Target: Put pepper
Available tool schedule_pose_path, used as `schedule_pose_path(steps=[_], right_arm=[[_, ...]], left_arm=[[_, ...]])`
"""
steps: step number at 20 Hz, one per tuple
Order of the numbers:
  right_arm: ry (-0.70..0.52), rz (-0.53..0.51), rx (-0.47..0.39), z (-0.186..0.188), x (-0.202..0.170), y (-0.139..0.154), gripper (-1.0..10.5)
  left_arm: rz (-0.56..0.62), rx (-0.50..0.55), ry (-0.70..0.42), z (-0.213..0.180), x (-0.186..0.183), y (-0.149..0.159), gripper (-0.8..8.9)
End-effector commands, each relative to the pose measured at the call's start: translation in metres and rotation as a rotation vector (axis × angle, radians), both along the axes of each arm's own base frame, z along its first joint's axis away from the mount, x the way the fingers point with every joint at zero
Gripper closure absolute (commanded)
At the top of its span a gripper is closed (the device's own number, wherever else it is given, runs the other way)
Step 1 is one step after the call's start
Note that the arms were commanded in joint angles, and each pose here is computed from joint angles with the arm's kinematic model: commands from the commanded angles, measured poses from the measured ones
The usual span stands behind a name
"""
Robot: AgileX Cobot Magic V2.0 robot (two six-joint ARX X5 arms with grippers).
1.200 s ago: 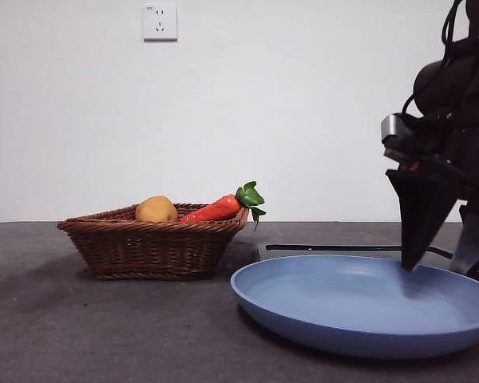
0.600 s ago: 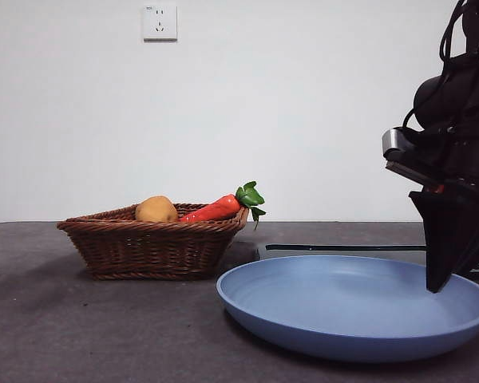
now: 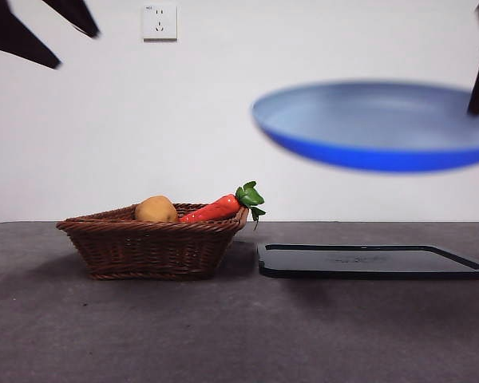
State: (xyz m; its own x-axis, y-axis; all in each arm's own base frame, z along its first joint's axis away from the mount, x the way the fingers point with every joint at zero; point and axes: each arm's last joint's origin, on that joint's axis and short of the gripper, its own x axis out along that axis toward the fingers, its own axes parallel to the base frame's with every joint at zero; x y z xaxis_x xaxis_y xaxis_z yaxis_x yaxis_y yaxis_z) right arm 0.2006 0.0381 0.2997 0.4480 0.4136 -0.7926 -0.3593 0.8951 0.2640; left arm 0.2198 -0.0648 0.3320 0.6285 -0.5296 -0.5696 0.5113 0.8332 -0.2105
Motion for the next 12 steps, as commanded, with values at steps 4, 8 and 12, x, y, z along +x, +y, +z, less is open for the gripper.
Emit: schedule_pose_path(steps=[4,8,12], right_arm=[[-0.155,-0.083,0.052,0.032,-0.031,-0.012,9.4],[-0.200,-0.092,0.065,0.040,-0.044,-0.013,9.4],[-0.204,-0.096,0.071,0.041,-0.046,-0.013,9.4]], left_arm=[[0.009,0.133,0.058,-0.013,0.060,-0.040,4.39],[0.006,0.237,0.129,-0.042,0.100,-0.066,4.39],[0.002,0.288,0.209,-0.078,0.127,-0.080,4.39]])
